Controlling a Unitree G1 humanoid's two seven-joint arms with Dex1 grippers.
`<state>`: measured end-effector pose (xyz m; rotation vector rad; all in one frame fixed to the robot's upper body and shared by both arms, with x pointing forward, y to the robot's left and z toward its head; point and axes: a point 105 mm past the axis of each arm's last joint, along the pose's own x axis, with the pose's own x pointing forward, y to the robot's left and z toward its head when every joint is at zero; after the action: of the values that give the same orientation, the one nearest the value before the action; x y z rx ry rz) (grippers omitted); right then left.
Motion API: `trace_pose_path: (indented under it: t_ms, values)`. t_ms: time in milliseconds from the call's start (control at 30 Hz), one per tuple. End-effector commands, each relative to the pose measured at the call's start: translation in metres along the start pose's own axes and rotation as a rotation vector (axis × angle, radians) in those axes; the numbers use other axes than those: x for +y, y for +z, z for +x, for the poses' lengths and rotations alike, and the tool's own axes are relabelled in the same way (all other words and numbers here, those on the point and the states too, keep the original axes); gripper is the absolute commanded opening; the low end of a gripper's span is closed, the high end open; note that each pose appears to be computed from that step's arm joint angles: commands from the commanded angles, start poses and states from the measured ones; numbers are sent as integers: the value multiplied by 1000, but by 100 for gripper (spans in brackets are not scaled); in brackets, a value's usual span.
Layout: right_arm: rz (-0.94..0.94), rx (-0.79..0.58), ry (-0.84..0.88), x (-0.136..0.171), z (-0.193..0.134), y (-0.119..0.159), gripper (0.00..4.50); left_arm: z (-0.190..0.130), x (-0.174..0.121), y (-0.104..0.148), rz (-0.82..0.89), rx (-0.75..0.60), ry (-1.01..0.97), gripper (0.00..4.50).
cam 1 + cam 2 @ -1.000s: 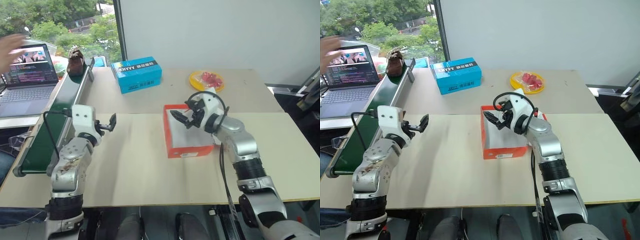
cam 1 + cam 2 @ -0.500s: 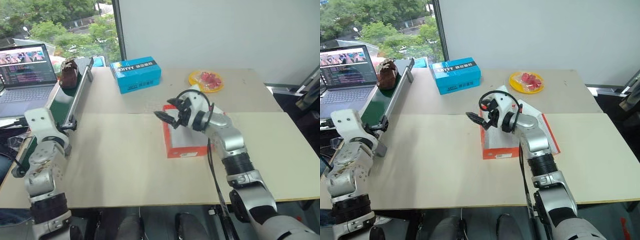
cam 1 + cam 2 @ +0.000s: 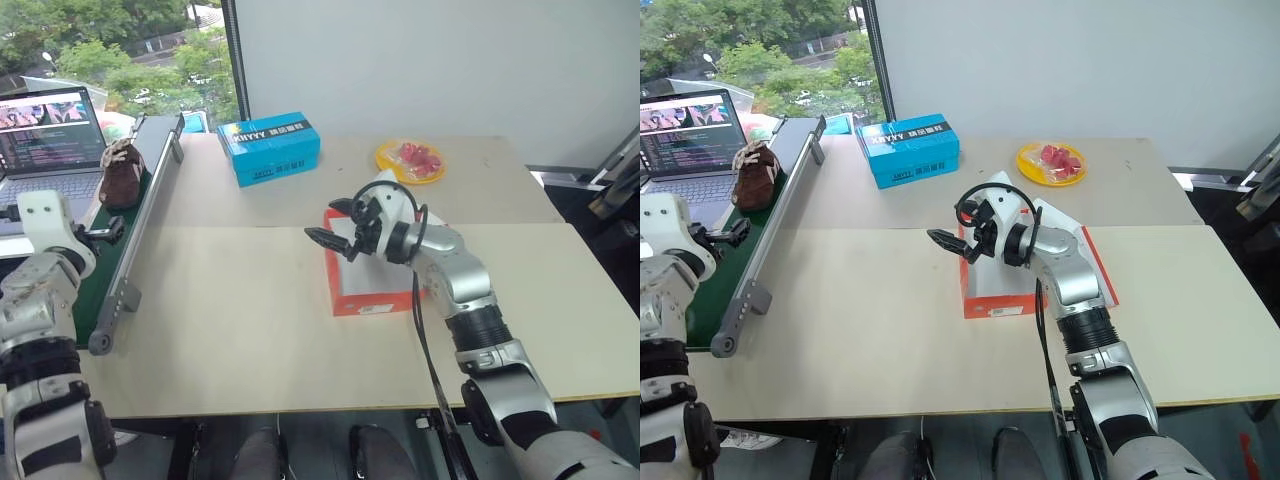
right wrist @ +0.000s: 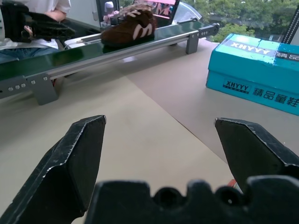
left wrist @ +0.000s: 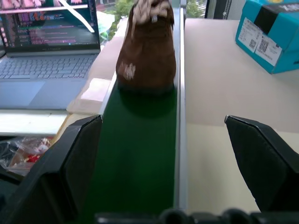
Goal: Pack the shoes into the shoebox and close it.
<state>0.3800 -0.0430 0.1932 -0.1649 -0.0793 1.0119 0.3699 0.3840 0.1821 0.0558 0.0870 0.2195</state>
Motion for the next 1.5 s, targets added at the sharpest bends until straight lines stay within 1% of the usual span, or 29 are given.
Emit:
trace_pose_path:
  t_ms: [33,167,267,400,500,633,733,833,933,1000,1033,1067,1100,1133,1200,1267,1300,1333,1367,1400,1433,1500]
  values:
    - [-17,-38,-20,-2,-6,13,446,6,13,18,64,-35,25,450]
    - [14,-32,-50,-5,-9,8,446,13,14,20,68,-29,27,450]
    - [24,-9,-53,-4,-13,1,446,18,15,18,40,-21,36,450]
    - [23,5,-53,-3,-16,-1,446,21,18,4,-17,33,54,450]
    - [19,11,-56,-4,-18,-1,446,22,12,-11,-48,92,20,450]
    - [12,12,-59,-4,-17,2,450,23,2,-30,-126,160,-10,362]
    - [10,13,-60,-4,-18,2,450,22,3,-36,-69,170,19,239]
    - [9,16,-62,-4,-19,2,450,22,5,-31,-75,121,59,144]
    - [9,16,-64,-3,-20,3,450,22,2,-24,-38,92,69,45]
    - [10,15,-65,-3,-19,4,450,22,0,-21,-30,84,73,18]
    - [12,13,-66,-3,-20,5,450,22,-5,-9,-27,36,60,18]
    - [30,-2,-68,-4,-19,9,450,23,-14,10,-32,-24,47,18]
    - [43,-13,-70,-4,-19,11,450,23,-20,23,-37,-67,39,18]
    - [74,-39,-77,-6,-19,17,450,23,-37,39,-41,-116,-9,18]
    - [164,-113,-109,-13,-19,32,450,22,-89,70,-56,-200,-164,18]
    - [264,-187,-146,-23,-19,48,450,14,-139,90,-87,-249,-307,18]
    - [302,-211,-160,-26,-19,53,450,10,-155,95,-94,-260,-353,18]
    - [396,-248,-199,-35,-21,60,450,4,-181,101,-115,-270,-422,18]
    - [463,-267,-221,-41,-22,64,450,-1,-197,104,-130,-273,-465,18]
    - [575,-319,-279,-55,-28,70,450,-7,-219,106,-148,-271,-525,18]
    - [656,-351,-313,-64,-31,75,450,-12,-233,106,-159,-268,-564,18]
    - [747,-389,-330,-73,-39,82,450,-23,-259,105,-175,-261,-641,18]
